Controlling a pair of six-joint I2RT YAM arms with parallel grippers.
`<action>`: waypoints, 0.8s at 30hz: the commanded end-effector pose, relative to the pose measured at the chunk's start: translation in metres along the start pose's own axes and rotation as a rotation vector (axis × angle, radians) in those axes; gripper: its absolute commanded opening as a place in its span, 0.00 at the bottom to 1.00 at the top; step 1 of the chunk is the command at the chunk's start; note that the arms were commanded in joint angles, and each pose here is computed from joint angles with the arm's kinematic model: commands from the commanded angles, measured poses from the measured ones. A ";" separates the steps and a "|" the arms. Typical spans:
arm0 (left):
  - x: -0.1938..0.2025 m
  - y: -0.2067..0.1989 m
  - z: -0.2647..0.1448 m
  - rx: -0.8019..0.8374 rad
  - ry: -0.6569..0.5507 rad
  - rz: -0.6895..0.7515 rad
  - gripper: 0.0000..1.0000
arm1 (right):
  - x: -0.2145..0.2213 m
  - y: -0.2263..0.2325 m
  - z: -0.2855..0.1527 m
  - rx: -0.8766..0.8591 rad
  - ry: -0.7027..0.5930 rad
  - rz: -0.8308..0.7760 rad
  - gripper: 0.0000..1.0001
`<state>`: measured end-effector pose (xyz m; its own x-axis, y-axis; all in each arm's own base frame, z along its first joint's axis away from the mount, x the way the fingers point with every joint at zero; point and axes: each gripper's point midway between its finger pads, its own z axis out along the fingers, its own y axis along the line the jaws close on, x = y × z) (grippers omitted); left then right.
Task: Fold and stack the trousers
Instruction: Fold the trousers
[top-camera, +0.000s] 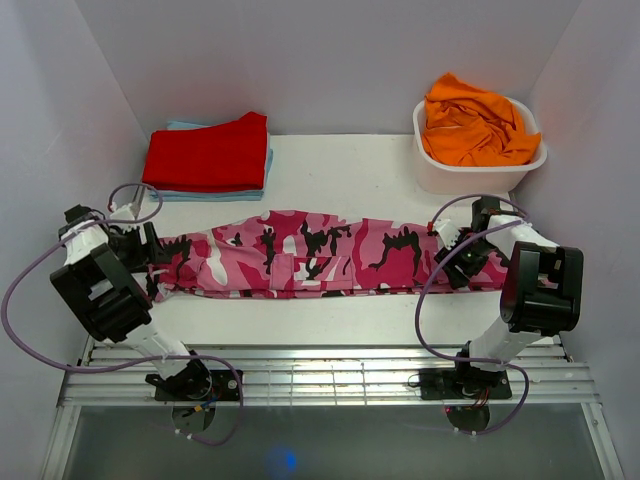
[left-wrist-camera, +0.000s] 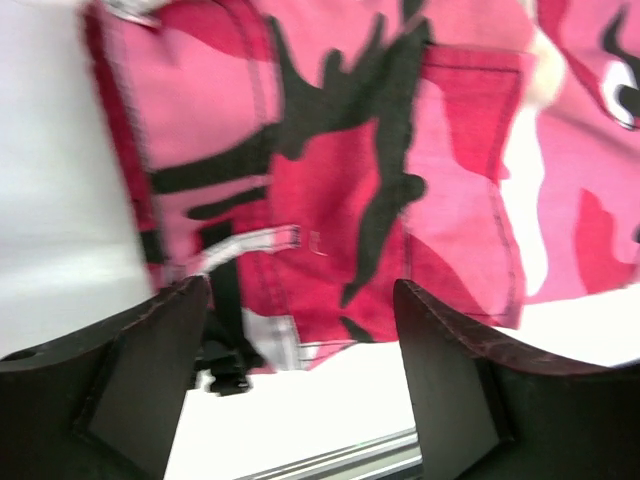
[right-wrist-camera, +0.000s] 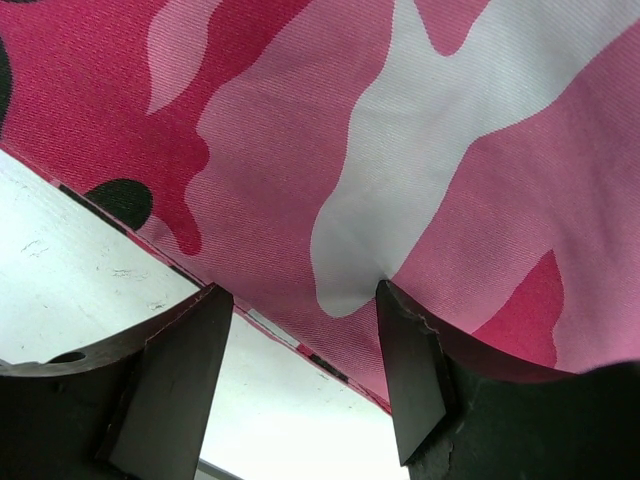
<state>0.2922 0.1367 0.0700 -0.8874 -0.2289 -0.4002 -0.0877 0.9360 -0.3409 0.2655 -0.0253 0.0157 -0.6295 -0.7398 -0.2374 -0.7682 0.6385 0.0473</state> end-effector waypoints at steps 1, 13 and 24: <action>-0.004 -0.034 -0.014 0.119 -0.079 0.005 0.86 | 0.034 0.026 0.017 -0.095 0.115 0.047 0.66; 0.002 -0.101 0.045 0.096 -0.004 0.256 0.77 | -0.053 -0.007 -0.071 -0.049 -0.241 0.238 0.82; 0.014 0.027 0.065 -0.194 0.130 0.094 0.66 | 0.027 -0.069 -0.088 0.052 -0.252 0.569 0.82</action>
<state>0.3255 0.0775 0.0295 -0.9152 -0.0988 -0.3906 0.0324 0.9483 -0.3158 0.2954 -0.0922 0.0875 -0.8657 -0.2826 -0.4132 -0.3721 0.9154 0.1535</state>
